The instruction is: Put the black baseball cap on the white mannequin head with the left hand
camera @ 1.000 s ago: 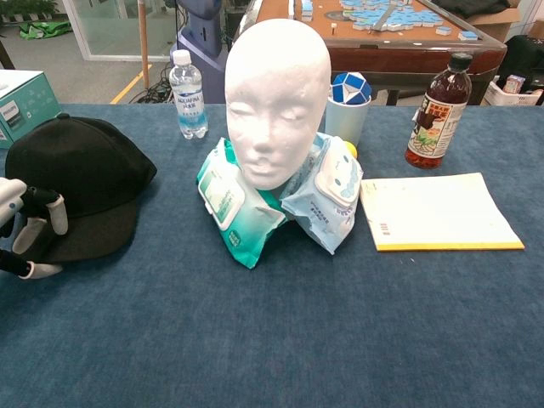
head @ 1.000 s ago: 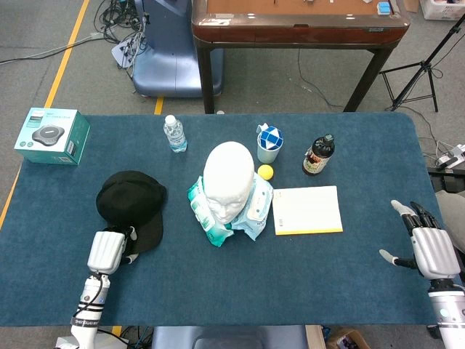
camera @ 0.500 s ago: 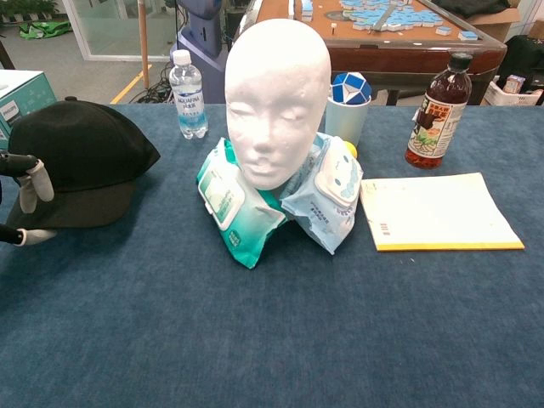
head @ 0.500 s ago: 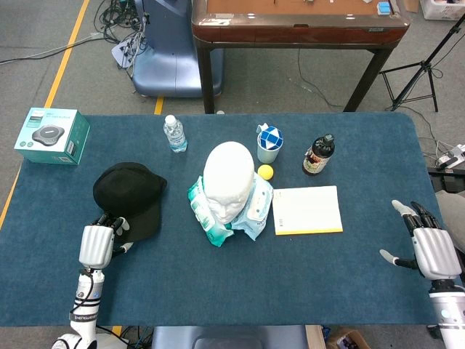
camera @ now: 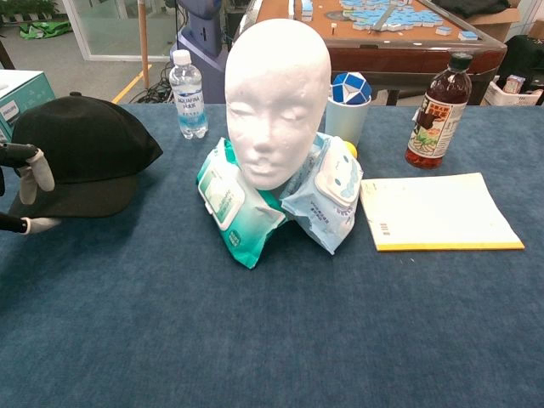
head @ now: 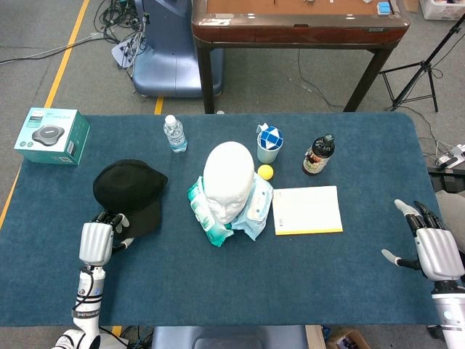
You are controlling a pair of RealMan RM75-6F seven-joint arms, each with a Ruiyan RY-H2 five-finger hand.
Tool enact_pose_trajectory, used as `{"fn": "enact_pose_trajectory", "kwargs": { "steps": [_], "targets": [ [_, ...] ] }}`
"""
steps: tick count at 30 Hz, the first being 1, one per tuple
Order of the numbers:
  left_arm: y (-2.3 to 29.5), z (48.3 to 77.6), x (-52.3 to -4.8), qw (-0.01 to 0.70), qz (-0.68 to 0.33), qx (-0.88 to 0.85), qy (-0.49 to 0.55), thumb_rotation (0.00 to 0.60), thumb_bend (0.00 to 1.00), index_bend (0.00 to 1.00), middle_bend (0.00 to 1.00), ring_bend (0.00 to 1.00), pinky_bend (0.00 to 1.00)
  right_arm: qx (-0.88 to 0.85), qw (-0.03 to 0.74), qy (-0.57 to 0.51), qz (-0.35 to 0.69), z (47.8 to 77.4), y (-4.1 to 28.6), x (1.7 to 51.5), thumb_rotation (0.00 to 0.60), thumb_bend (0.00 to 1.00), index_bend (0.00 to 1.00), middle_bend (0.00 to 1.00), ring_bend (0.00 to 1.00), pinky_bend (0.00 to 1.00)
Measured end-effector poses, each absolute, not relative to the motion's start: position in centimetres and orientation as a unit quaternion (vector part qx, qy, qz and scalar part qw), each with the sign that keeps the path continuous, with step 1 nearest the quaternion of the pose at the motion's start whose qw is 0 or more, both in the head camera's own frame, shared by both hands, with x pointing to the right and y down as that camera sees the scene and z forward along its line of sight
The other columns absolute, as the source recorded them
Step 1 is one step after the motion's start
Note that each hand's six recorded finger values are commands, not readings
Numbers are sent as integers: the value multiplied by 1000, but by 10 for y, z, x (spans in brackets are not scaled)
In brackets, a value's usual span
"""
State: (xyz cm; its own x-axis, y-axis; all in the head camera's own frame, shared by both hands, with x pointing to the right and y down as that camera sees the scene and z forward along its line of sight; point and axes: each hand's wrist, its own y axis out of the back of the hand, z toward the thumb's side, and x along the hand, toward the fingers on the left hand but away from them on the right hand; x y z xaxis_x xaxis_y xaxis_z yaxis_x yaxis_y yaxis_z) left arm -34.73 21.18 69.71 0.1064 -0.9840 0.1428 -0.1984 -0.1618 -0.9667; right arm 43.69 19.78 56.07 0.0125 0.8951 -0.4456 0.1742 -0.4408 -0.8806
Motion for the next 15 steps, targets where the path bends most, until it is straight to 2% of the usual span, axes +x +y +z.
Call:
{"fn": "enact_pose_trajectory", "kwargs": {
  "steps": [15],
  "targets": [
    [210,693,-352,420,-450,-605,504,600,292,558,711,428,572,-636,321,-422,561,560,198,437,600,0,89,206,81,137]
  ]
}}
